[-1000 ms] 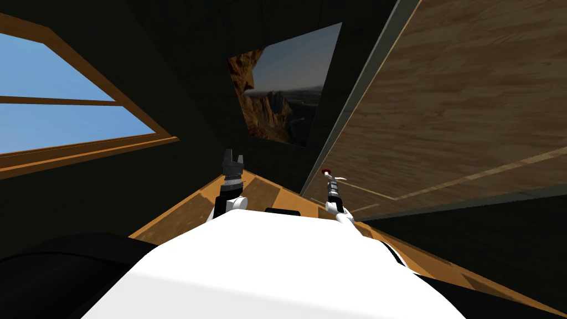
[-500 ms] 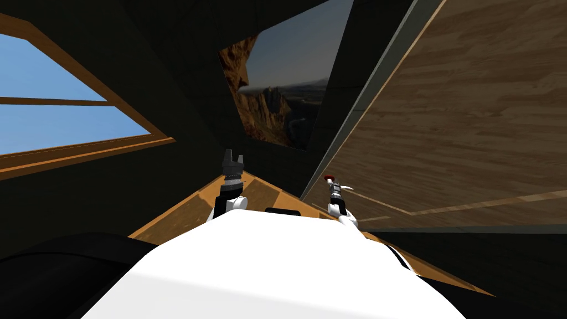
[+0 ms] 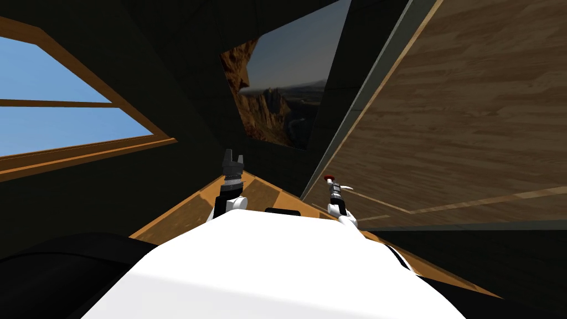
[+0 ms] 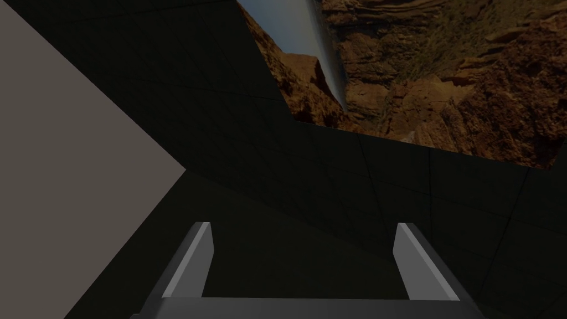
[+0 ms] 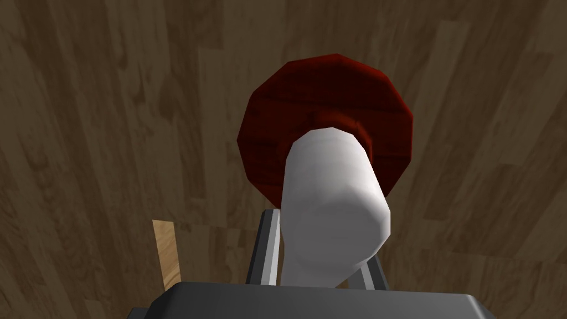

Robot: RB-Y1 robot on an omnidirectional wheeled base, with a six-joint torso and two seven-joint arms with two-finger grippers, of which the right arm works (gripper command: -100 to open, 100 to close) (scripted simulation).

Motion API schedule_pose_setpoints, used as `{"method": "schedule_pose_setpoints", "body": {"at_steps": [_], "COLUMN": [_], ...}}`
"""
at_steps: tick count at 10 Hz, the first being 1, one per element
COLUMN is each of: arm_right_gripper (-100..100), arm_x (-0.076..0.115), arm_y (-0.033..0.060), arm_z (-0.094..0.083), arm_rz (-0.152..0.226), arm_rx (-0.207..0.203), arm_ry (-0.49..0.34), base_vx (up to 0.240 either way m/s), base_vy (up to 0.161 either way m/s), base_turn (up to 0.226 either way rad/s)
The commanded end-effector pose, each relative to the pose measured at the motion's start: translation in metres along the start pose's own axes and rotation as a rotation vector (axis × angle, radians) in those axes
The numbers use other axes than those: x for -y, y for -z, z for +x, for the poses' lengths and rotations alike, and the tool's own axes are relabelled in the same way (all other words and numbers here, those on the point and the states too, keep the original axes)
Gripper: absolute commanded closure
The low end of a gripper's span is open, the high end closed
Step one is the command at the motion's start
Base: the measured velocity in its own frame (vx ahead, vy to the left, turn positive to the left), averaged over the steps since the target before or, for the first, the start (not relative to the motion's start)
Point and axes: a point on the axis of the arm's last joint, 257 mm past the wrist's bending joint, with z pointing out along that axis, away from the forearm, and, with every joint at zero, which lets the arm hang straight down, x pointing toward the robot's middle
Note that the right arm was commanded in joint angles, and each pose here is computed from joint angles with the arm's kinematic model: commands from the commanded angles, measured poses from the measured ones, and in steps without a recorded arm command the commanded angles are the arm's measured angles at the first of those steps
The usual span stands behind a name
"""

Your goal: Pull the door open

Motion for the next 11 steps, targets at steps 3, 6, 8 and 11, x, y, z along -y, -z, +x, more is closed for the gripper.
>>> {"method": "schedule_pose_setpoints", "body": {"at_steps": [3, 6, 8, 11], "arm_right_gripper": [100, 100, 100, 100], "arm_x": [-0.001, -0.003, -0.004, -0.005], "arm_y": [0.0001, 0.0005, 0.0011, 0.0023], "arm_z": [0.004, 0.01, 0.015, 0.022], "arm_rz": [-0.002, -0.006, -0.007, -0.008], "arm_rx": [-0.022, -0.058, -0.084, -0.122], "arm_ry": [0.001, 0.001, 0.001, 0.001], "base_vx": [-0.115, -0.192, -0.21, -0.225], "base_vy": [-0.02, -0.05, -0.038, -0.021], "base_turn": [0.059, 0.104, 0.107, 0.085]}}
